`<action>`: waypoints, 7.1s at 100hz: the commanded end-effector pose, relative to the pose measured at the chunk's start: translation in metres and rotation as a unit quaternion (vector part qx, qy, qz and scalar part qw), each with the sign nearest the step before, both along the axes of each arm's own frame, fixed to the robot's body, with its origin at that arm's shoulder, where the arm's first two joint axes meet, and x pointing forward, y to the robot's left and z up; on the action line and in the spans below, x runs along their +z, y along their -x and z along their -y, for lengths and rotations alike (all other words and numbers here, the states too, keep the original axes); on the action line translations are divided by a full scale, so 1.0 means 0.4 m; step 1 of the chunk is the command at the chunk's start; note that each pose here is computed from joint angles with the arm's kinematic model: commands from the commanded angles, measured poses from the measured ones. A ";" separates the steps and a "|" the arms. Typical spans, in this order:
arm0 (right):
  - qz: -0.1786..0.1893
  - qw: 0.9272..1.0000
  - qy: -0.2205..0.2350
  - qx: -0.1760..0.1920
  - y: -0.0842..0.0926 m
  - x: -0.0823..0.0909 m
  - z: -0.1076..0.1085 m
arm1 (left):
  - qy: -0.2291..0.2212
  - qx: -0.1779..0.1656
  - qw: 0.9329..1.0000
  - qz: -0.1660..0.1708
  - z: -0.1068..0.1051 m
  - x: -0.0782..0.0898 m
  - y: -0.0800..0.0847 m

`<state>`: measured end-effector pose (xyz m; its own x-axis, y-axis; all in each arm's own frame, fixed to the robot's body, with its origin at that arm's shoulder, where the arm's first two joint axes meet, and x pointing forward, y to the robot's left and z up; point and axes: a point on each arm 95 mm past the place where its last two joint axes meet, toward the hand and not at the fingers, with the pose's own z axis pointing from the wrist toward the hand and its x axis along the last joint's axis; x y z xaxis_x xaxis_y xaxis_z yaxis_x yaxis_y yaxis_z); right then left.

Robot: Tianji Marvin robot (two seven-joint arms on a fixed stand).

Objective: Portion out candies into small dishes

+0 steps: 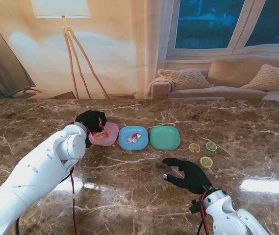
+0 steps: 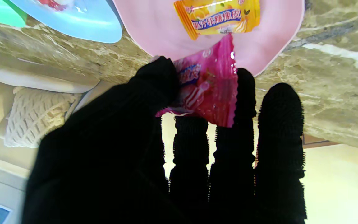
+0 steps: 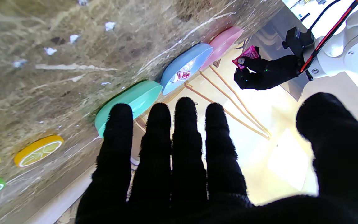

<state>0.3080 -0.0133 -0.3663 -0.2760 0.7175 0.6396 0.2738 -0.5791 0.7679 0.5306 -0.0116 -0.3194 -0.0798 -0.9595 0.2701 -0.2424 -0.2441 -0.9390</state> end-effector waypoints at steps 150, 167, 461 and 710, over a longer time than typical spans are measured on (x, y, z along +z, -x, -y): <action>0.001 0.999 0.037 0.014 -0.022 0.053 -0.014 | 0.158 -0.058 0.984 0.052 0.029 -0.016 0.397; 0.003 0.999 0.038 0.011 -0.026 0.057 -0.013 | 0.196 -0.052 0.977 0.063 0.045 -0.033 0.489; -0.084 0.913 0.377 -0.129 -0.124 -0.055 0.229 | 0.230 -0.001 0.969 0.086 -0.024 -0.086 0.495; -0.070 0.892 0.431 -0.114 -0.074 -0.142 0.204 | 0.243 0.002 0.967 0.077 -0.023 -0.094 0.499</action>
<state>0.3601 -0.0878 -0.3906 -0.0347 0.9884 -0.1481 0.2311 0.1521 0.9610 0.3338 -0.0018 -0.3530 -0.1590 -0.7242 0.6710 -0.0981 -0.6647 -0.7406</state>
